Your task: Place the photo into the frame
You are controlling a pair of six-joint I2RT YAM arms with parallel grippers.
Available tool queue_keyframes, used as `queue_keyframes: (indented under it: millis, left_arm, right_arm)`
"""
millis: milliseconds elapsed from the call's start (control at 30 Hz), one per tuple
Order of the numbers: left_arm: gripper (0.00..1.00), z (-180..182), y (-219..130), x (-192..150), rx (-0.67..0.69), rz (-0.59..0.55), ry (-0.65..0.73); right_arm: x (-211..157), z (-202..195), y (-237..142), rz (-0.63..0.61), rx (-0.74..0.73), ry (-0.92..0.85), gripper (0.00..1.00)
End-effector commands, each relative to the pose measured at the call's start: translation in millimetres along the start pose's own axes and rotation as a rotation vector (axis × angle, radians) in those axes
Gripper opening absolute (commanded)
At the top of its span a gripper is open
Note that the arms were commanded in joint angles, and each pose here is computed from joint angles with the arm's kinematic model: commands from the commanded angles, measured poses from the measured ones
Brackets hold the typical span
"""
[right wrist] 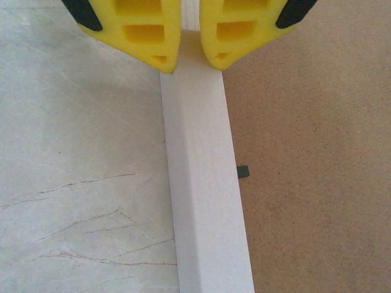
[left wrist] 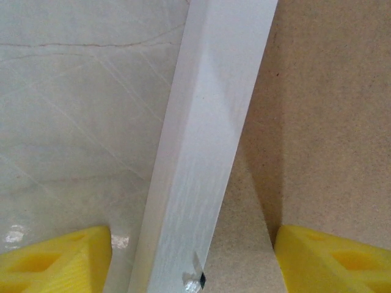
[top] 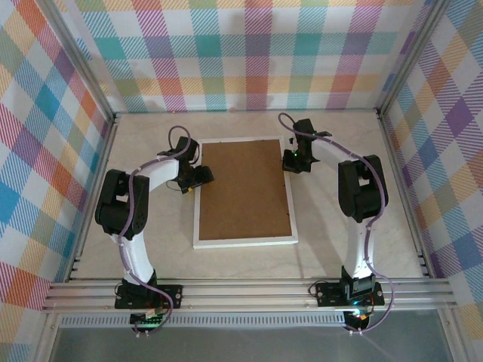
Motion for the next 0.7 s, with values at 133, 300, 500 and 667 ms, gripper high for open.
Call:
queue_keyframes:
  millis: [133,300,500,667]
  left_arm:
    - [0.72,-7,-21,-8,0.014,0.066,0.052]
    - [0.73,10,-51,6,0.015,0.008,0.023]
    - [0.74,39,-60,7,0.043,-0.014,-0.032]
    - [0.73,45,-49,2,0.045,0.013,-0.037]
  right_arm:
    - [-27,-6,16,0.112,-0.032,0.043,0.10]
    - [-28,-7,17,0.114,-0.031,0.043,0.10]
    - [-28,-7,18,0.117,-0.031,0.040,0.10]
    - [-28,-6,18,0.118,-0.027,0.039,0.10]
Point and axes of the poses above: each hand's point on the last joint's axis, 136 mm out from that joint toward the fingers, its own y axis out along the fingers, its own z axis along the line the jaws close on, x = y × z, the point moved 2 cm from there along -y, back along the fingers, and after that the axes turned 1 degree about -y, right-handed, at the moved point
